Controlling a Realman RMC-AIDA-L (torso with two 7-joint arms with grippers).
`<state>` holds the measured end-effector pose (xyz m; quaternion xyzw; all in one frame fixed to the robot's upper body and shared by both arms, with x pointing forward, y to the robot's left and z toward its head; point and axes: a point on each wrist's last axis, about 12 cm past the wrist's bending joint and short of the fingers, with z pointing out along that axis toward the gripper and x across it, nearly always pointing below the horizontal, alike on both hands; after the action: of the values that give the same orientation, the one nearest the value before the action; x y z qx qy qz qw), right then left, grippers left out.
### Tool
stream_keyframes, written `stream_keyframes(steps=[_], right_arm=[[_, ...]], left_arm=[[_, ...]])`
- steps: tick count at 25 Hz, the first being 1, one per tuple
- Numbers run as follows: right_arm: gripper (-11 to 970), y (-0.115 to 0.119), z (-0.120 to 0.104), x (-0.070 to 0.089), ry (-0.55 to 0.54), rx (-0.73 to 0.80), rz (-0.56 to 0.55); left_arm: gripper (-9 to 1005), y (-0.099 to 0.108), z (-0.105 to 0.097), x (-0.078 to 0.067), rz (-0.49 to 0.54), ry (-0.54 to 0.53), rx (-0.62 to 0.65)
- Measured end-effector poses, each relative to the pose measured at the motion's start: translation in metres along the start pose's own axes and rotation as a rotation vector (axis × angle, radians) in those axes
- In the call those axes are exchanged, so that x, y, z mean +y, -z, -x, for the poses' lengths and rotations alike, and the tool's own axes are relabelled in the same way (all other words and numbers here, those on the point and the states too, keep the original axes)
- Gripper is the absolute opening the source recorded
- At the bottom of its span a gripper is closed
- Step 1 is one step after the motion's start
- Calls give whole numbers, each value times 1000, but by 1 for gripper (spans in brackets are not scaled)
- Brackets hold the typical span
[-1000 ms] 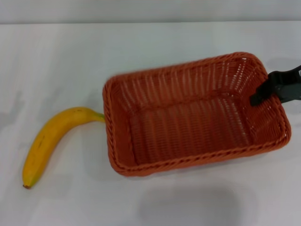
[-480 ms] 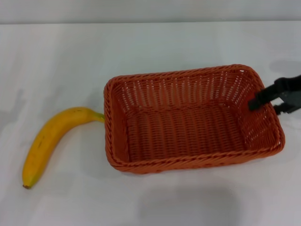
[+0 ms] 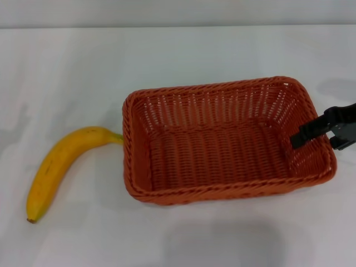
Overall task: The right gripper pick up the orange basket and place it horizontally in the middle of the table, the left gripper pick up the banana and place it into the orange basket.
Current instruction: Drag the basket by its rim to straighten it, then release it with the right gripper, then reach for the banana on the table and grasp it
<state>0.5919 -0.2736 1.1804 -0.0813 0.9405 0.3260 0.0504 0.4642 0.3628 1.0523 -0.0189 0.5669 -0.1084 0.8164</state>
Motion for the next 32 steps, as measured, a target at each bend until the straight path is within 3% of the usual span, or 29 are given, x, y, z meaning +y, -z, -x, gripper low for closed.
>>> stream_keyframes(steps=[8, 11, 17, 20, 26, 32], right_arm=[[749, -2, -6, 8, 32, 35, 81], [748, -4, -6, 8, 42, 44, 63], [747, 17, -2, -13, 49, -26, -16], [746, 32, -3, -27, 58, -89, -41], [745, 55, -8, -48, 138, -253, -19], [744, 53, -14, -68, 290, -416, -68]], left_arm=[[875, 1, 1, 2, 9, 0, -3], [875, 0, 1, 2, 7, 3, -4], [875, 2, 2, 5, 11, 6, 6], [875, 5, 11, 20, -5, 48, 37], [875, 0, 53, 60, -171, 243, 289], [874, -34, 99, 76, -327, 360, 679]])
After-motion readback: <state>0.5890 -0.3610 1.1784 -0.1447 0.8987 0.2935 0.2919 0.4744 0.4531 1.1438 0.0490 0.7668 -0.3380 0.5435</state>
